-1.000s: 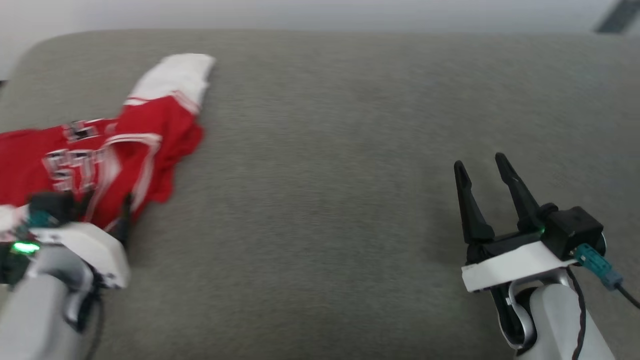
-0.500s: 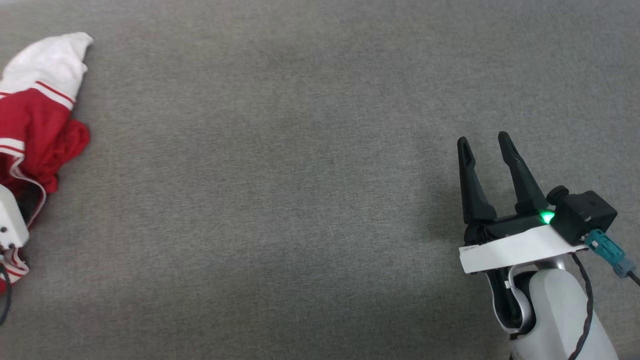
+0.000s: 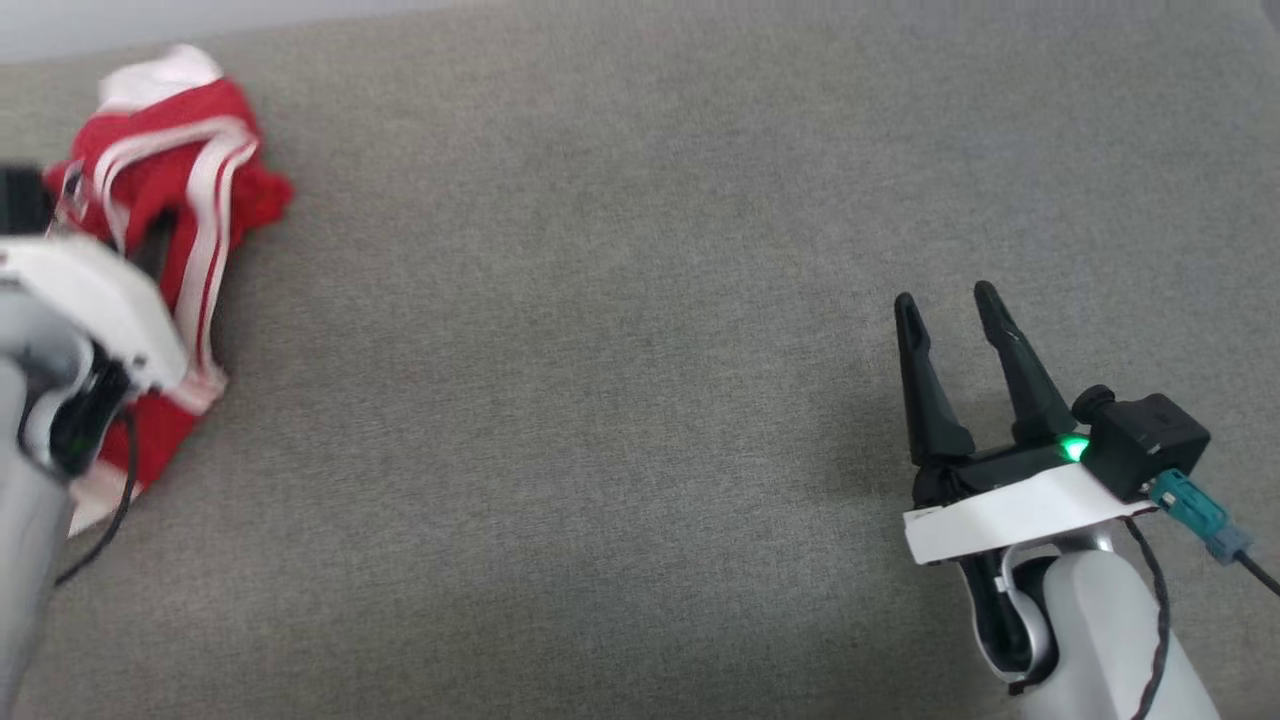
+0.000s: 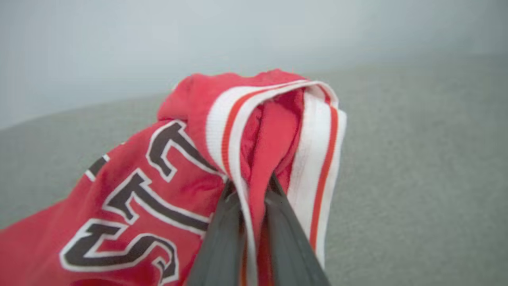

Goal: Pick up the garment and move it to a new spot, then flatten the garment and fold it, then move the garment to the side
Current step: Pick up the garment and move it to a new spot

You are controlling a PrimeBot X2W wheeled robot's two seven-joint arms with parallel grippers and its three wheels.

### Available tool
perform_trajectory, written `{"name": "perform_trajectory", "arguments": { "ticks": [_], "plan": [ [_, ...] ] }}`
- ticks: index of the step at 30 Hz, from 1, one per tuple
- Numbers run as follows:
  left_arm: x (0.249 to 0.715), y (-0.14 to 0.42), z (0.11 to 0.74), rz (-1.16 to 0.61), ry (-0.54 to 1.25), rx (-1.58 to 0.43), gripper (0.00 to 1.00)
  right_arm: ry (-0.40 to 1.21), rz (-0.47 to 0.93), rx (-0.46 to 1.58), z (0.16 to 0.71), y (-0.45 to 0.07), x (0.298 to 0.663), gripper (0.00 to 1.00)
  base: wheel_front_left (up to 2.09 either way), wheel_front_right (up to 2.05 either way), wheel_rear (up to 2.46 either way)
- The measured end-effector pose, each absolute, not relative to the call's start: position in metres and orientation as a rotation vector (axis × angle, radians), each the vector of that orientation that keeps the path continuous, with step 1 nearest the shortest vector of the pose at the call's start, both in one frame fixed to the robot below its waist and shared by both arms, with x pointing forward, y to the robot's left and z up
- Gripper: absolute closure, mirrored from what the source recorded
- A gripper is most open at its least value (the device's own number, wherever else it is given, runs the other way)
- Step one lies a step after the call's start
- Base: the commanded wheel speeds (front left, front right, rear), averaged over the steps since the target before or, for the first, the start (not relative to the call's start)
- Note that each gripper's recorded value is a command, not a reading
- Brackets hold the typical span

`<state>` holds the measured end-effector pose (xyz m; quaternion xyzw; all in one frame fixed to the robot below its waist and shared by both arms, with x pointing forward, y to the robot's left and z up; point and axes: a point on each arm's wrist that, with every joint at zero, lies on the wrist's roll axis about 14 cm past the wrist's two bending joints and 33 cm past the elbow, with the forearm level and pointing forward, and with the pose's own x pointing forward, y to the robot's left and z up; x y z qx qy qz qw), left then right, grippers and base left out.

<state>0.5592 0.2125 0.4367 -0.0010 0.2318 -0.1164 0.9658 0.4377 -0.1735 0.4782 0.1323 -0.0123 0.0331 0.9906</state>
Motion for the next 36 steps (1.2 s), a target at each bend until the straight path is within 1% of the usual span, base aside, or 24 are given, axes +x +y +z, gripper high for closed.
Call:
{"name": "perform_trajectory", "arguments": {
  "ticks": [3,7,10,16,18,20,22,25,27,32,36],
  "plan": [
    [0.572,0.176,0.461,-0.335,0.391,0.034,1.00,-0.035,0.072,0.276,0.483,-0.171,0.436,0.00,0.00,0.00,0.00],
    [0.580,0.102,0.479,-0.521,0.330,0.069,1.00,-0.046,0.037,0.287,0.486,-0.184,0.435,0.00,0.00,0.00,0.00],
    [0.577,0.045,0.485,-0.673,0.299,0.112,1.00,-0.047,0.000,0.297,0.485,-0.196,0.432,0.00,0.00,0.00,0.00],
    [0.538,-0.077,0.486,-1.003,0.264,0.117,1.00,-0.053,-0.082,0.322,0.485,-0.224,0.425,0.00,0.00,0.00,0.00],
    [0.511,-0.113,0.483,-1.134,0.261,0.114,1.00,-0.055,-0.106,0.330,0.486,-0.232,0.422,0.00,0.00,0.00,0.00],
    [0.481,-0.139,0.475,-1.256,0.294,0.079,1.00,-0.060,-0.130,0.339,0.487,-0.240,0.419,0.00,0.00,0.00,0.00],
    [0.457,-0.152,0.465,-1.355,0.322,0.076,1.00,-0.058,-0.169,0.347,0.486,-0.251,0.412,0.00,0.00,0.00,0.00],
    [0.442,-0.156,0.453,-1.427,0.371,0.080,1.00,-0.055,-0.229,0.345,0.484,-0.270,0.400,0.00,0.00,0.00,0.00],
    [0.440,-0.153,0.442,-1.445,0.411,0.107,1.00,-0.044,-0.259,0.345,0.481,-0.277,0.393,0.00,0.00,0.00,0.00],
    [0.414,-0.133,0.390,-1.479,0.584,0.230,1.00,-0.029,-0.299,0.341,0.477,-0.287,0.382,0.00,0.00,0.00,0.00],
    [0.409,-0.127,0.376,-1.478,0.643,0.264,1.00,-0.028,-0.309,0.341,0.477,-0.290,0.380,0.00,0.00,0.00,0.00]
  ]
}}
